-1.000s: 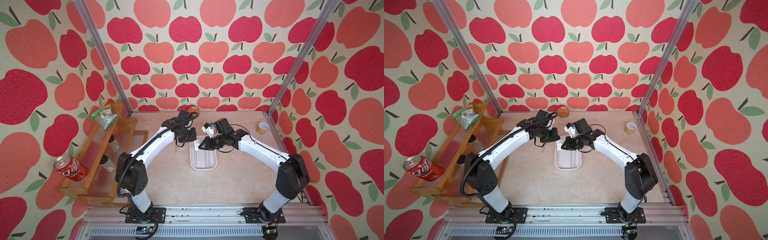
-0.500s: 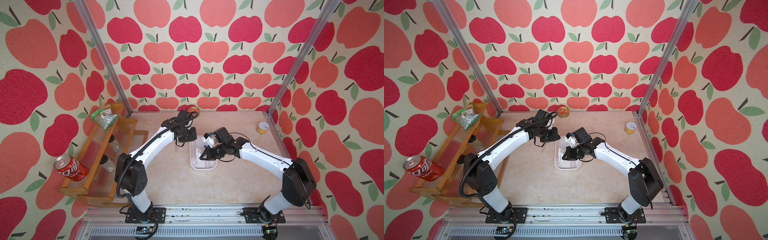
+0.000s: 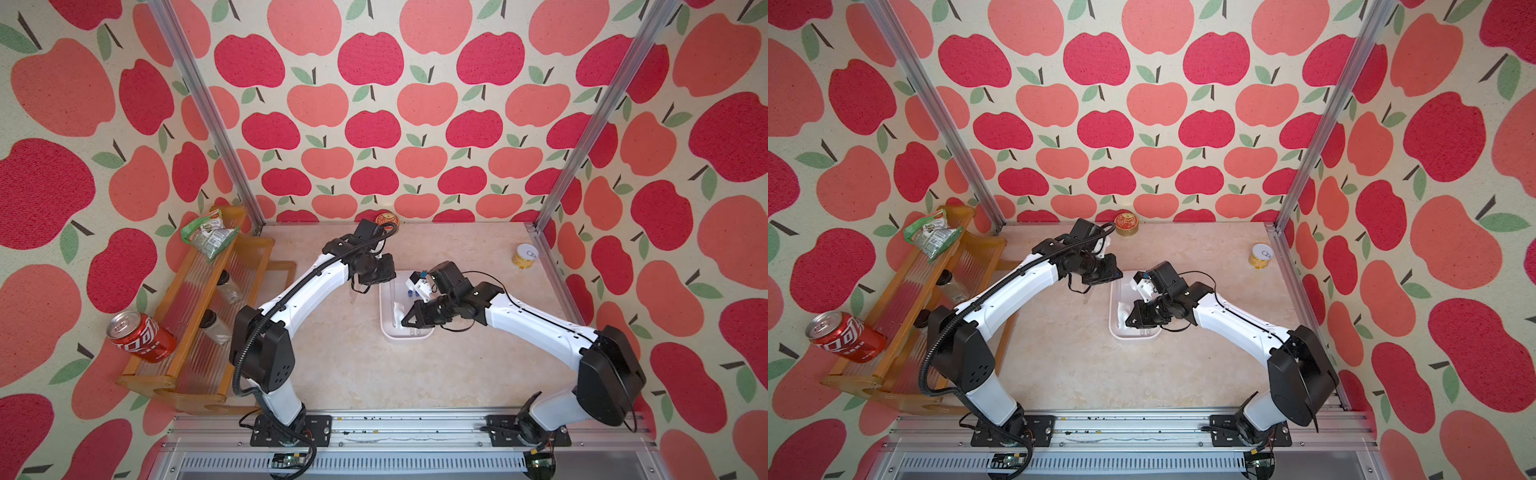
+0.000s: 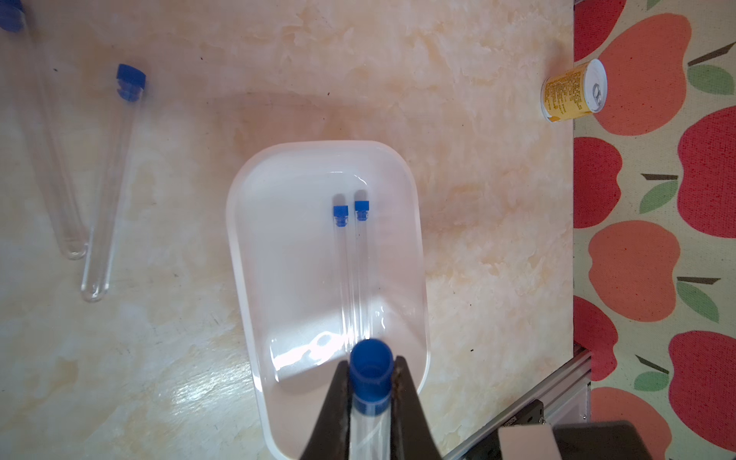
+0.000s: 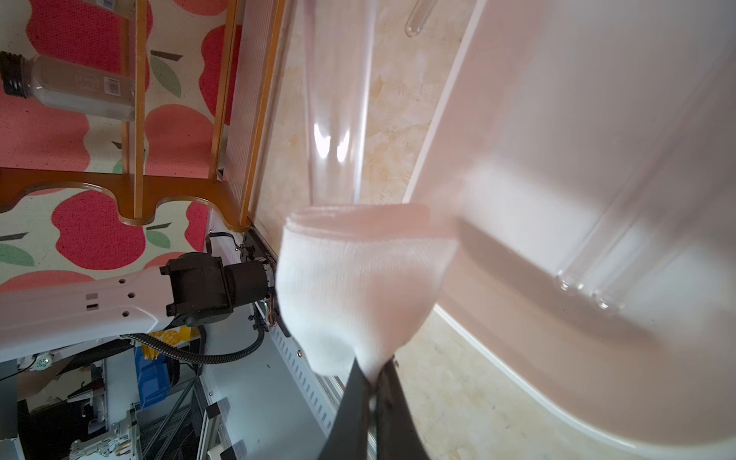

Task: Wipe the exteriors of test tubes
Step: Wipe the dirt from the test tube.

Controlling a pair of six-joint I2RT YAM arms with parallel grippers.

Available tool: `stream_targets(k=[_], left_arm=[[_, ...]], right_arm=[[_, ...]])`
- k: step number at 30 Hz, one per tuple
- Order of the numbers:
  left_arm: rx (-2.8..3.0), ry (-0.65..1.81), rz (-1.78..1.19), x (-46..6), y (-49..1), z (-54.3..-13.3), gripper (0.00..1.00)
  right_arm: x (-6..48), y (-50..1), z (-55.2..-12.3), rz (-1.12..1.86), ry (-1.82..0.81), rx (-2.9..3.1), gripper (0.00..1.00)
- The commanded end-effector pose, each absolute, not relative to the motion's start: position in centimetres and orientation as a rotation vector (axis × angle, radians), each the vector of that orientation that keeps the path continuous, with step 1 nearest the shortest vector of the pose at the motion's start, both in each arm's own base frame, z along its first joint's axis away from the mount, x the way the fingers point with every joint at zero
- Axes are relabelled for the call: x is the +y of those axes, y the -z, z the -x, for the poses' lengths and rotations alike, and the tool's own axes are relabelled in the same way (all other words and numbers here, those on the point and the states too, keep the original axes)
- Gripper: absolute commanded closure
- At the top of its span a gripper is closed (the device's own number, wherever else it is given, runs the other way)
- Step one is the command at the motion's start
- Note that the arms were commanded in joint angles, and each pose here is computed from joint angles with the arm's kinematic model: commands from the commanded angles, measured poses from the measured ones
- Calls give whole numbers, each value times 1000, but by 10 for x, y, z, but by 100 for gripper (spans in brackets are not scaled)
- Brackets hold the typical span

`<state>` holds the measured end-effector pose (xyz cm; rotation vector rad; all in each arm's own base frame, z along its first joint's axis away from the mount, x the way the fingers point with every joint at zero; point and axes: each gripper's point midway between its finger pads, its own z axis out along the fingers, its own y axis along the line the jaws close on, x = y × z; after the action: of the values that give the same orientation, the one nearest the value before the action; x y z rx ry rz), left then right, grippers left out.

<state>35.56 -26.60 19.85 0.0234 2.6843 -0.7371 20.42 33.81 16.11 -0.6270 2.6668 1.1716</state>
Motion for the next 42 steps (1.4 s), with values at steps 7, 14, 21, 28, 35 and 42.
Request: stream_targets(k=[7, 14, 21, 28, 35, 42], left_arm=[[2649, 815, -27, -272, -212, -349, 88], [2646, 828, -24, -272, -213, -348, 88], [2643, 822, -25, -272, -213, -350, 87], [2642, 818, -21, -271, -213, -351, 88], [2638, 823, -24, -270, -215, -352, 88], [2634, 846, -28, -273, -218, -350, 87]], right_arm=[[342, -183, -249, 598, -1129, 2629, 100], [345, -190, -266, 580, -1124, 2620, 100], [344, -185, -250, 611, -1136, 2634, 100], [335, -174, -226, 619, -1122, 2663, 100], [332, -163, -200, 645, -1128, 2688, 100], [328, -169, -210, 650, -1084, 2673, 100]])
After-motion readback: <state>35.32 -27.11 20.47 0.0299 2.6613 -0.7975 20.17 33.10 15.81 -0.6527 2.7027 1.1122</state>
